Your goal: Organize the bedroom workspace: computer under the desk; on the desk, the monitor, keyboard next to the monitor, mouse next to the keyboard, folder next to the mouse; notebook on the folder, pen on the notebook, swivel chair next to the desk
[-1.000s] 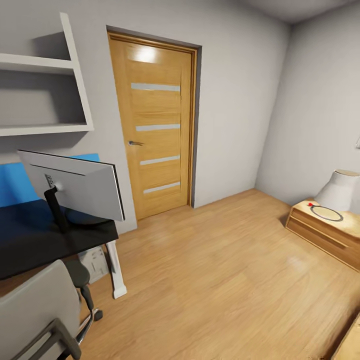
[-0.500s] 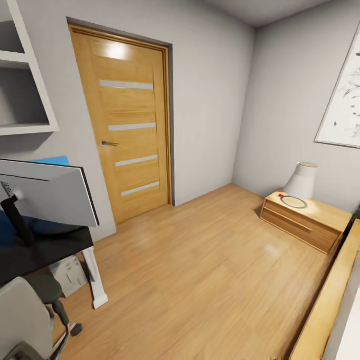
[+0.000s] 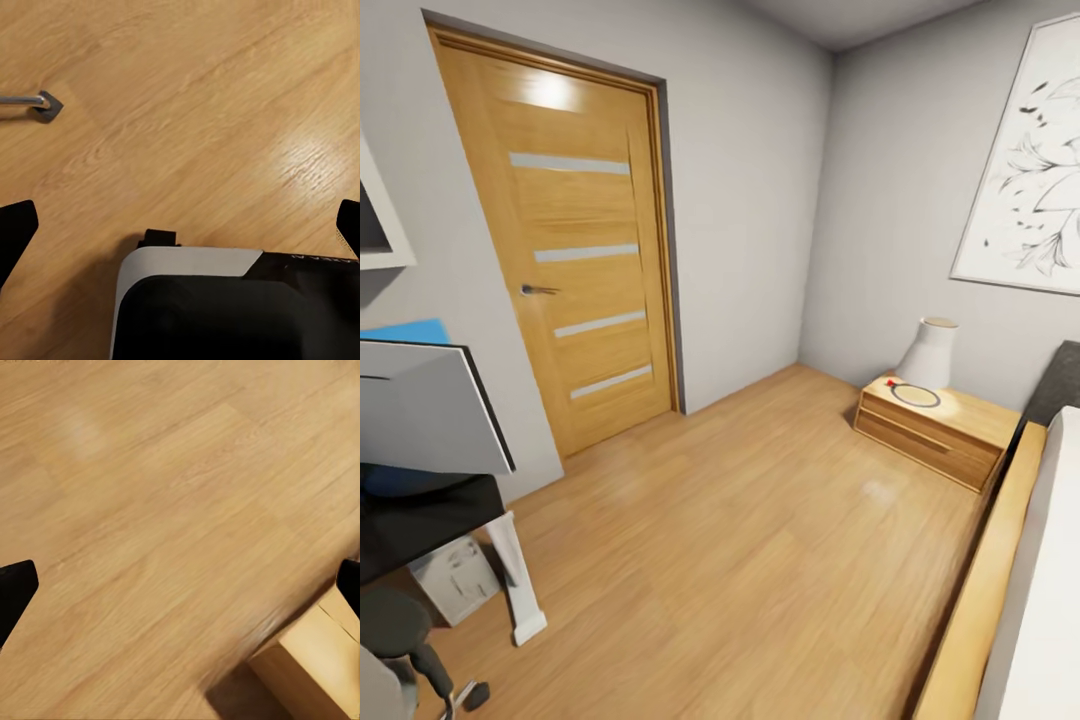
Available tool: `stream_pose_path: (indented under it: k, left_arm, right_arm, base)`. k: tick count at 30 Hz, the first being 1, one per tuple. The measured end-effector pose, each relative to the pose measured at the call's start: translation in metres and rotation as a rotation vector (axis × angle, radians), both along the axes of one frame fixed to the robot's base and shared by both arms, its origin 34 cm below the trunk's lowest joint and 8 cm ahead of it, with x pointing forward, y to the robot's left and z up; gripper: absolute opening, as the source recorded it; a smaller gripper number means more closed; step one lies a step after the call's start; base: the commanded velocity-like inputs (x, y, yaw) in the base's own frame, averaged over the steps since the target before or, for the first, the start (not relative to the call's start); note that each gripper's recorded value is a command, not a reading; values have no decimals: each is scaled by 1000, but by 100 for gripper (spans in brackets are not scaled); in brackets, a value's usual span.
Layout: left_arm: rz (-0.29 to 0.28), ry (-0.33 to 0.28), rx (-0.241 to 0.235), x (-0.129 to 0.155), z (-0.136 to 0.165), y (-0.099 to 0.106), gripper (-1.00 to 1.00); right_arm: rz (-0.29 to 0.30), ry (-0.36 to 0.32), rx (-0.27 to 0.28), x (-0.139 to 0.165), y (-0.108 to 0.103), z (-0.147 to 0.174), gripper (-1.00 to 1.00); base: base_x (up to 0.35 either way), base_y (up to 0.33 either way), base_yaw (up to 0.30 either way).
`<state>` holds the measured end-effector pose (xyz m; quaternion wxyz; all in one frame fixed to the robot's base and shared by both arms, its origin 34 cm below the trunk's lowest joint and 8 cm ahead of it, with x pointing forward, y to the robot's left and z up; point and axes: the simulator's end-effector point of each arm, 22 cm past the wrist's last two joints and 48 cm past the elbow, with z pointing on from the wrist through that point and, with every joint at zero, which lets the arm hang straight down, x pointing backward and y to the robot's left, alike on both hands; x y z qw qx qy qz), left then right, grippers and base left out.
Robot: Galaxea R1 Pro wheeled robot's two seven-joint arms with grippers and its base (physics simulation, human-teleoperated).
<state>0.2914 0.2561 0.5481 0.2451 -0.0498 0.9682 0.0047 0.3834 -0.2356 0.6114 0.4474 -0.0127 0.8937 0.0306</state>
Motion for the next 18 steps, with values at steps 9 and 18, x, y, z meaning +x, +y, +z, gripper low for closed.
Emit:
stream_pose_path:
  k: [9,18]
  left_arm:
    - [0,7,-1,-2,-1,0,100]
    - [0,21,0,-7,-3,0,100]
  right_arm:
    - [3,11,1,-4,1,-3,100]
    - [3,25,1,-8,1,-6,100]
  base:
    - [317,0,-3]
    - [321,0,32]
